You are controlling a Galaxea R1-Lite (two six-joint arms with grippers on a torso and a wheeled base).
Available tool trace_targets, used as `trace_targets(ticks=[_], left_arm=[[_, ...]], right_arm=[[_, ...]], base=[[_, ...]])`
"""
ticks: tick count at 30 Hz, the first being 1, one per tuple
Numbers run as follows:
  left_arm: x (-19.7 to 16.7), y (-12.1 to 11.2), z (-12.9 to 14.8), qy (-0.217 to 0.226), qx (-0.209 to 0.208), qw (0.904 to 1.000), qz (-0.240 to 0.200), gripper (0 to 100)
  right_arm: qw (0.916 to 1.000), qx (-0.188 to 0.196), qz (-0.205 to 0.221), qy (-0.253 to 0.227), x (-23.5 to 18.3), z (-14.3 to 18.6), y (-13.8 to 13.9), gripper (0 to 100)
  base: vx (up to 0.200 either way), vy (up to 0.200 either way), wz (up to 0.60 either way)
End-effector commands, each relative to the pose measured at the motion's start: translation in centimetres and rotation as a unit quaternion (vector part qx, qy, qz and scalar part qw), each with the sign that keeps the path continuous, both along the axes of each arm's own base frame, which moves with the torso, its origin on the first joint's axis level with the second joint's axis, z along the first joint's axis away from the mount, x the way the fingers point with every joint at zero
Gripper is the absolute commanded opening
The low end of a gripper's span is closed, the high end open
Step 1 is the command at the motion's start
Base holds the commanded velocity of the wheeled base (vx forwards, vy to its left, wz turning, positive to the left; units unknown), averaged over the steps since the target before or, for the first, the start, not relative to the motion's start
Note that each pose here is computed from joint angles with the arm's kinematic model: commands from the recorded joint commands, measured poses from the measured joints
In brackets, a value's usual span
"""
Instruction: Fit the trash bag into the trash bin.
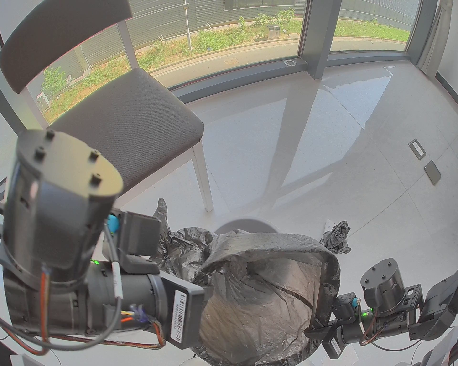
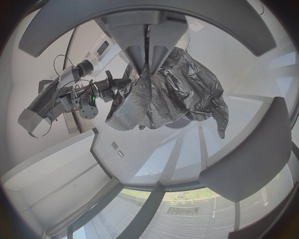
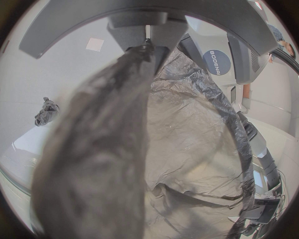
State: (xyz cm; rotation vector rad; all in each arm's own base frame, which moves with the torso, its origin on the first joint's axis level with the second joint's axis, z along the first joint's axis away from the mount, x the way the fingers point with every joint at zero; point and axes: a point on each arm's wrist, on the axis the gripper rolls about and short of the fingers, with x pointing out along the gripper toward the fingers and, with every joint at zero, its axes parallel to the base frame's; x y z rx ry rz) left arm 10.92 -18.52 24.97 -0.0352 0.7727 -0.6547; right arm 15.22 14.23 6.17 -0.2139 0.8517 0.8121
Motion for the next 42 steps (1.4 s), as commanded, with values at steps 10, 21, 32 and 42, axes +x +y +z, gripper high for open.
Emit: trace_targets(ticks=[10,21,32,42], left_arm=[[7.9,-4.3,-4.9,0.045,0.016,0.9976,0.05,0],[12.2,-4.3,-7.1,0.057,0.005,0.9942,0.09,0],[13.0,-6.7,-8.8,0.092,-0.018,0.9906,0.1,0],[15.3,-8.5,-10.7,0.11,-0.026,0.9856,0.126,0]], right_arm=[[0.9961,-0.024,-0.075,0.04,2.9,-2.2,-2.0,0],[0.9941,-0.003,-0.107,0.017,3.9,-1.3,-3.1,0],[0.9891,0.015,-0.146,-0.007,4.4,0.0,-4.9,0],[0.9859,0.029,-0.163,-0.026,4.2,1.1,-5.8,0]], base=[[0.0,0.0,0.0],[0.0,0.0,0.0],[0.0,0.0,0.0],[0.0,0.0,0.0]])
